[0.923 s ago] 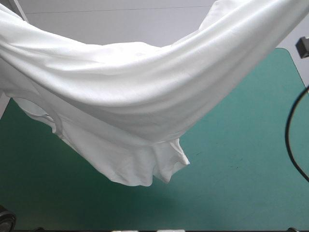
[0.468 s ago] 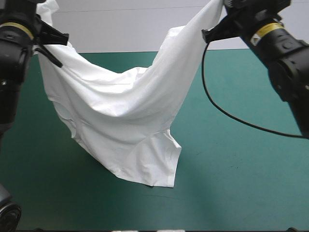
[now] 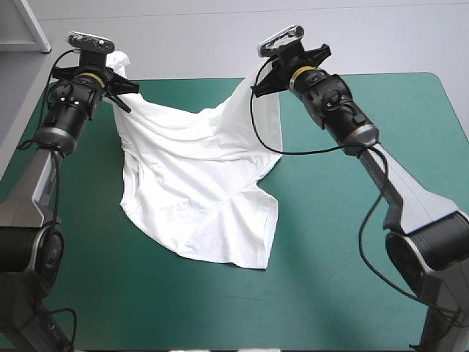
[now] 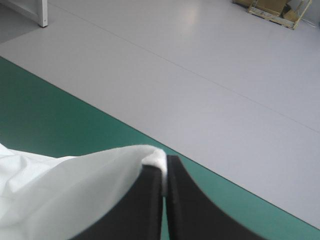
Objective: Fold the cloth
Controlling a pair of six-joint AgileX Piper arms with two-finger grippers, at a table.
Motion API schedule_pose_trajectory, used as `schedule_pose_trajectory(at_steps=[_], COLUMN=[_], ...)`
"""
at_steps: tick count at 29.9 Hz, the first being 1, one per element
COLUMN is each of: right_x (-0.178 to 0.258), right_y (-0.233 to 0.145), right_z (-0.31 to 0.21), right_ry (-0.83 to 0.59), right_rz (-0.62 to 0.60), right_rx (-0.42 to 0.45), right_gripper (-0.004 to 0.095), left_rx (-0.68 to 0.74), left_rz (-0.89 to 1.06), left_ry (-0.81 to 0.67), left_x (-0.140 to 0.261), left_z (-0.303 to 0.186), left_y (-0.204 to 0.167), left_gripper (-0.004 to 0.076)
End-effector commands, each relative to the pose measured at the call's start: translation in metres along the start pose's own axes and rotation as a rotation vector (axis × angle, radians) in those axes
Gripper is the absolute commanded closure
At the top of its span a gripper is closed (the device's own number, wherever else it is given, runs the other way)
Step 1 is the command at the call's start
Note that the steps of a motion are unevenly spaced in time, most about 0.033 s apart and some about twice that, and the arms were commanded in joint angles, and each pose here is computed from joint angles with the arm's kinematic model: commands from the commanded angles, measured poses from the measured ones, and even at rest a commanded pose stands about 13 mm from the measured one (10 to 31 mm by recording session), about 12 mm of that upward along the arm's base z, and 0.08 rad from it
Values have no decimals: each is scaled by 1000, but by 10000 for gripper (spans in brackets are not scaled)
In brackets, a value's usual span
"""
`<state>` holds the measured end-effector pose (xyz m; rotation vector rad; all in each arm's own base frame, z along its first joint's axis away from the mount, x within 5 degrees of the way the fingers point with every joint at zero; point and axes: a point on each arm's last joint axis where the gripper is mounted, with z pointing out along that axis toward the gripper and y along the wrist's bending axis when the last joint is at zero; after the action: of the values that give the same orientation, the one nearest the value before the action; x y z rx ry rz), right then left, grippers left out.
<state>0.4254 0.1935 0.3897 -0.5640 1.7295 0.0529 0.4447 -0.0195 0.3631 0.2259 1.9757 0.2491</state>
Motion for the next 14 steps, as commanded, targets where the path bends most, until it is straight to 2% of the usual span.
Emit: schedule_pose_trajectory(at_steps=[1,3,5,7,10,12,14], right_x=[-10,6,16,24,29,30,28], right_y=[-6,-11,-23,-39,-57,-64,-69], right_z=[7,20,26,27,25,22,15], right_ry=[-135,-100,-68,-46,-32,-20,8], right_rz=[12,59,131,207,254,258,260], right_rx=[14,22,43,72,108,124,137], right_gripper=[896,803,647,411,131,72,72], left_rx=[19,38,55,70,83,83,74], left_rz=[10,12,15,12,11,11,16], left_ry=[-215,-246,-272,-296,-350,-361,-337], left_x=[-16,-9,-1,6,9,8,5], left_z=[11,29,44,56,65,65,64], left_y=[-4,-11,-17,-22,-26,-26,-24], left_gripper=[699,676,622,522,305,194,152])
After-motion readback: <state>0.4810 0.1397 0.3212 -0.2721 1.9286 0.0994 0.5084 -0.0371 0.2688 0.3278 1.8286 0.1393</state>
